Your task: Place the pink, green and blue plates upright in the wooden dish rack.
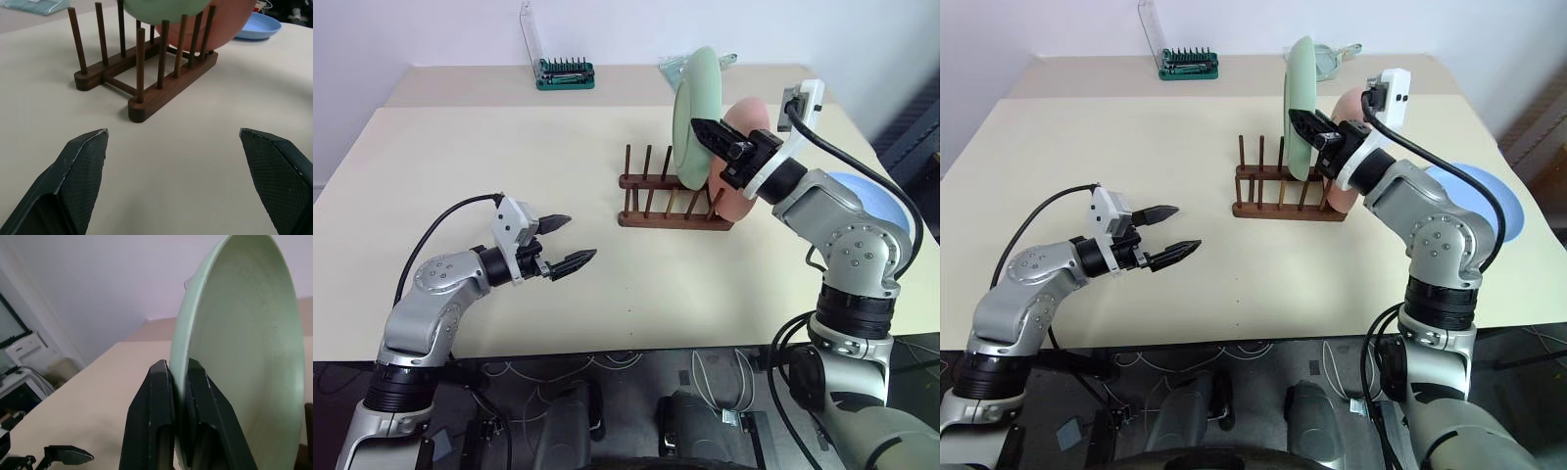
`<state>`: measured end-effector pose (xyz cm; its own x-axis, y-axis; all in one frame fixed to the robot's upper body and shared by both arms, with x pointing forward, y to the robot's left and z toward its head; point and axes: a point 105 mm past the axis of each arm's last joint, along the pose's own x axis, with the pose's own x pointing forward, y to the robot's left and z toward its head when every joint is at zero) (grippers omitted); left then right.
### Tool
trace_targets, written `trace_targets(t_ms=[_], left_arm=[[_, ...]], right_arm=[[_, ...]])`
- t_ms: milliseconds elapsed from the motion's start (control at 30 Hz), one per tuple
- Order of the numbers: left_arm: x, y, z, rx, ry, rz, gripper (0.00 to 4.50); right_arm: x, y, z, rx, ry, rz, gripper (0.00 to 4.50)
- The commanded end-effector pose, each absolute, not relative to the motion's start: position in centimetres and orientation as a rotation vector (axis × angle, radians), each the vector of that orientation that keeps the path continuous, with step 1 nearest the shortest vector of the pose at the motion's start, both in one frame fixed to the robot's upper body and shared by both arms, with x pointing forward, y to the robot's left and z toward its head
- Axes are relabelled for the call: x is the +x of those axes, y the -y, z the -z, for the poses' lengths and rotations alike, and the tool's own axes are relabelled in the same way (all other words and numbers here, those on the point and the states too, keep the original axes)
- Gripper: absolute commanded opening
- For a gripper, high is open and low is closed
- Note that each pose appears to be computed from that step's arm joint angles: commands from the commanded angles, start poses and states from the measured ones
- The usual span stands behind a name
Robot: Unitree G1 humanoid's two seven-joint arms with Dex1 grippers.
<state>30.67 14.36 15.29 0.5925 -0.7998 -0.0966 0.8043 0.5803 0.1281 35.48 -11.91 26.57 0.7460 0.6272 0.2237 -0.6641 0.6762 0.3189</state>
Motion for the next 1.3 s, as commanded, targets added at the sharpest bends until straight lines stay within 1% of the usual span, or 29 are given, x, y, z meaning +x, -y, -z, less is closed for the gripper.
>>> trace_targets(t_ms=[33, 167, 333, 433, 633, 1067, 1167, 1233, 1300], left_arm=[[30.5, -14.5, -16.6, 0.192, 0.024, 0.935, 4.41], [30.6, -14.5, -16.6, 0.198, 0.023, 0.935, 4.41], [30.8, -14.4, -16.5, 0.2, 0.024, 0.939, 4.41], [30.8, -14.4, -16.5, 0.199, 0.023, 0.94, 4.5], [30.7, -14.5, -16.4, 0.199, 0.021, 0.939, 4.5], [30.8, -14.3, -16.5, 0.186, 0.036, 0.948, 4.5], [30.9, -14.0, -16.9, 0.178, 0.055, 0.961, 4.5], [31.1, -13.4, -17.3, 0.171, 0.072, 0.987, 4.5], [31.1, -12.9, -17.4, 0.171, 0.077, 1.012, 4.5]], right_arm=[[35.2, 12.1, -28.2, 0.426, 0.155, -0.734, 0.0], [35.7, 12.3, -27.6, 0.451, 0.125, -0.686, 0.0], [35.7, 12.3, -27.5, 0.455, 0.122, -0.682, 0.0], [35.6, 12.3, -27.5, 0.451, 0.124, -0.681, 1.08], [35.5, 12.2, -27.9, 0.412, 0.139, -0.686, 4.03], [33.7, 12.1, -31.1, 0.229, 0.231, -0.731, 4.03], [31.7, 12.5, -32.6, 0.075, 0.299, -0.766, 4.03], [30.1, 14.6, -33.6, -0.074, 0.349, -0.74, 4.03], [29.1, 16.4, -33.9, -0.175, 0.355, -0.703, 4.03]])
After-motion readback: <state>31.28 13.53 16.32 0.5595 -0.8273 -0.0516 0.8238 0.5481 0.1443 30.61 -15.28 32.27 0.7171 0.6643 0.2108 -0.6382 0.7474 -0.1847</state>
